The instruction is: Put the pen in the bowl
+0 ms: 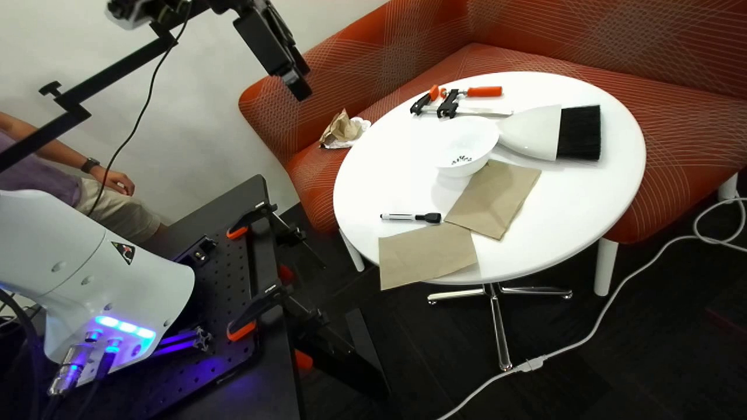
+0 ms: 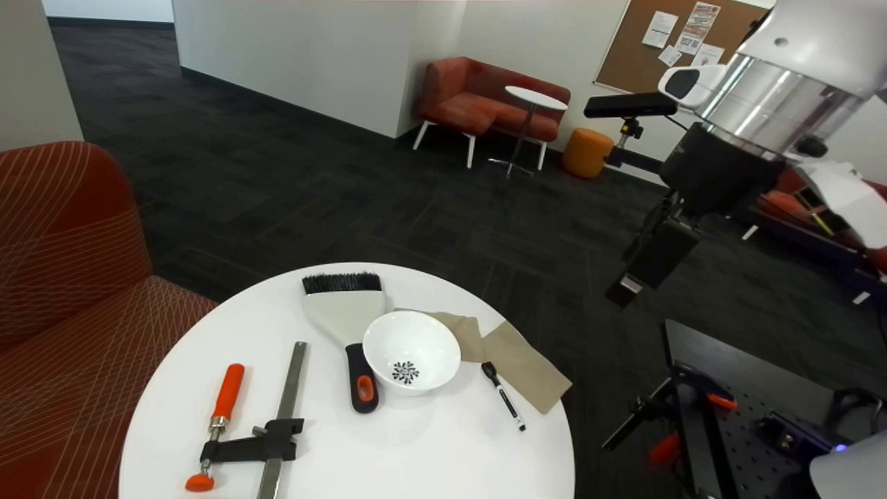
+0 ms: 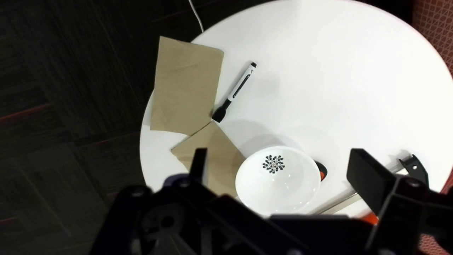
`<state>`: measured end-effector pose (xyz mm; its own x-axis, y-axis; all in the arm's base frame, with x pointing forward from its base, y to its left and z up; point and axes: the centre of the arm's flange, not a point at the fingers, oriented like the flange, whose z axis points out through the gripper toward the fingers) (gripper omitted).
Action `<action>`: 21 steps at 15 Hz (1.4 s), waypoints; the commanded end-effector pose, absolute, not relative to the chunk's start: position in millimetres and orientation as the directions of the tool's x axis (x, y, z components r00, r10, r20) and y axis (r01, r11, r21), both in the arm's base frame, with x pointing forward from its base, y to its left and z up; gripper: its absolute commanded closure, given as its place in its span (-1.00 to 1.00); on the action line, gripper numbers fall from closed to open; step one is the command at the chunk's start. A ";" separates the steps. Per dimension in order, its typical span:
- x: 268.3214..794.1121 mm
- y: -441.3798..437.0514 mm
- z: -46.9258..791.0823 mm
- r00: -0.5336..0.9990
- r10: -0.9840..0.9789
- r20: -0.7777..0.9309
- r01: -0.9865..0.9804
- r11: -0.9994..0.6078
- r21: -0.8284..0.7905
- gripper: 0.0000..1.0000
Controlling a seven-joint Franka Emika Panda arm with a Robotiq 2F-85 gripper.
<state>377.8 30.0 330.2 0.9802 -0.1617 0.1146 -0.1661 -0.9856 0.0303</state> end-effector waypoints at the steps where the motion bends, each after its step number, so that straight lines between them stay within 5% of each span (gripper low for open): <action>1: 393.5 24.8 314.4 0.968 -0.231 0.098 -0.234 -0.972 0.019 -1.00; 21: 451.8 -0.3 100.8 0.842 -0.539 -0.021 -0.539 -0.839 -0.072 -1.00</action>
<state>439.6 1.4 126.6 0.8593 -0.5104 -0.0311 -0.5113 -0.8566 -0.0693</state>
